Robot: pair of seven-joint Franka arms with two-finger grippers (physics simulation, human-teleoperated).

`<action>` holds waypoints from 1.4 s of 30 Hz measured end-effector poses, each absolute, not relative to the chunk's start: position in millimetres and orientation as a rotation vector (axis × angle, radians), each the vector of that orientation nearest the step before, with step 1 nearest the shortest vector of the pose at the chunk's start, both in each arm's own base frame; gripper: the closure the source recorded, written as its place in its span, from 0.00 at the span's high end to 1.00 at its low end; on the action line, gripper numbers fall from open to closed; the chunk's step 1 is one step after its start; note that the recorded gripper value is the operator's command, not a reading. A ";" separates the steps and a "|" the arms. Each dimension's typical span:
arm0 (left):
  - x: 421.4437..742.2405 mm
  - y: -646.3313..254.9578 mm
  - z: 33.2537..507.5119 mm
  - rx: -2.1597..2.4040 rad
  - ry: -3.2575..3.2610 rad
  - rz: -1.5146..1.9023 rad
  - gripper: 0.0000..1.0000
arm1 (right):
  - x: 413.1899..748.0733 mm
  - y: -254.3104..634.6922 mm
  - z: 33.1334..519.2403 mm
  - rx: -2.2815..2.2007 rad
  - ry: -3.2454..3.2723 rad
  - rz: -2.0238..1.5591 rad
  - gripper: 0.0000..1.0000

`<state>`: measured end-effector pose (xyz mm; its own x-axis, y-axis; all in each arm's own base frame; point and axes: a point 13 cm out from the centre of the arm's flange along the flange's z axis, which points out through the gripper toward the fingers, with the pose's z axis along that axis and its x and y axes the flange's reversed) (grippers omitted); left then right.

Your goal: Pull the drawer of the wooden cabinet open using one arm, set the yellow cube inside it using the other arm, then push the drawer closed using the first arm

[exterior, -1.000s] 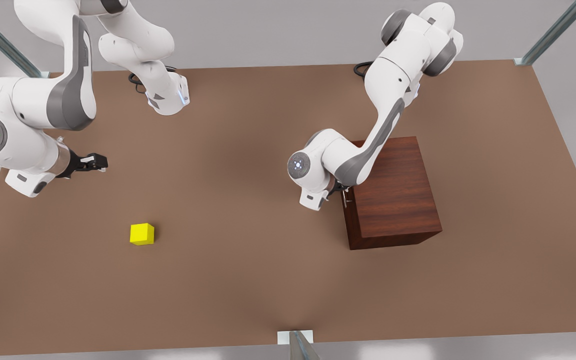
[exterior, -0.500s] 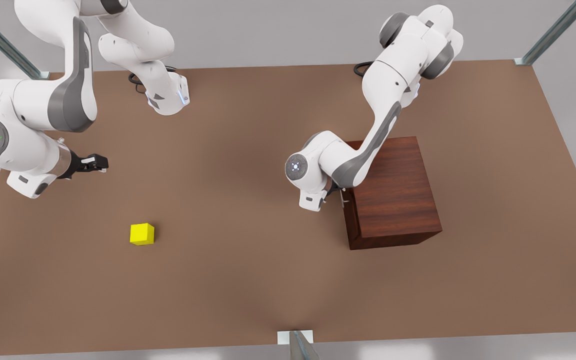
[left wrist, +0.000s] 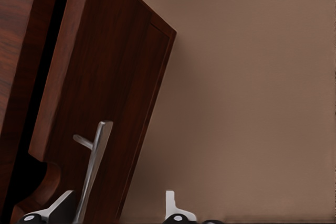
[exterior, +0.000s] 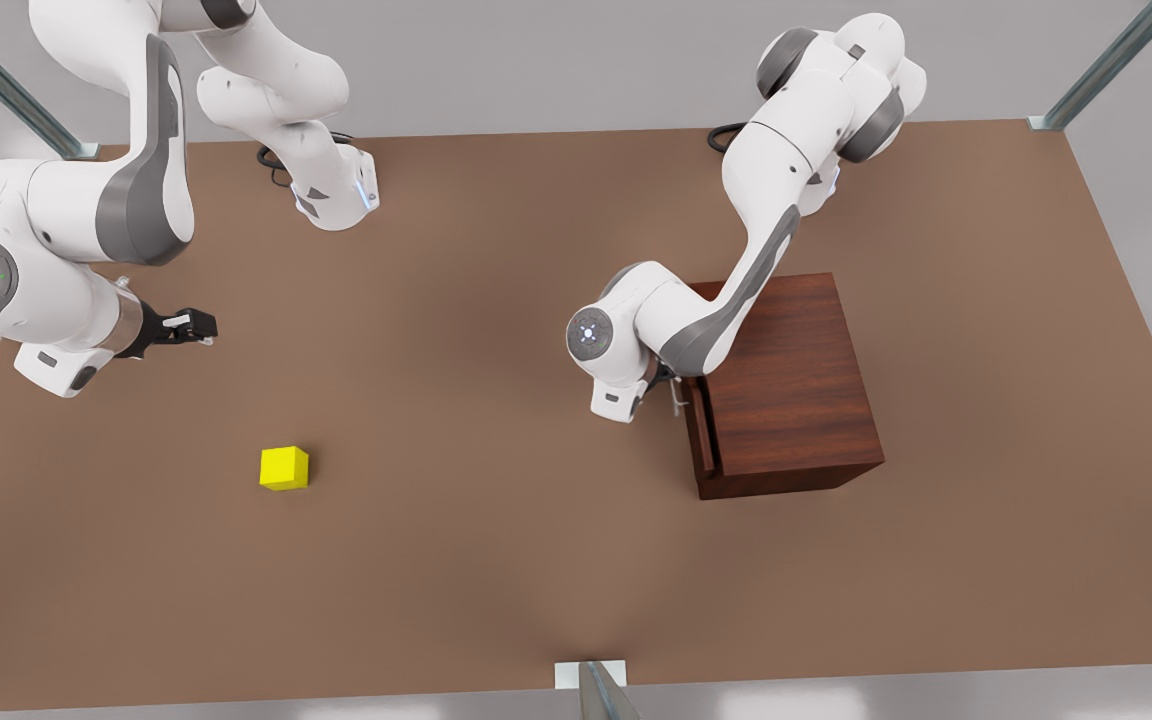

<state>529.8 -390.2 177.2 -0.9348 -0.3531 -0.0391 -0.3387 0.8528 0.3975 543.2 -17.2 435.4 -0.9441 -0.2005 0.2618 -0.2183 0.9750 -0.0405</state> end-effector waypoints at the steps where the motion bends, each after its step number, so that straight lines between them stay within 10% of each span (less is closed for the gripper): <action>1: 529.8 -392.4 178.3 0.553 -2.991 -0.624 0.86 | 543.3 -17.5 435.1 0.308 -2.864 0.100 1.00; 42: 520.4 -473.5 183.2 0.437 -3.027 -0.475 0.86 | 545.2 -26.1 426.6 0.286 -2.853 0.093 1.00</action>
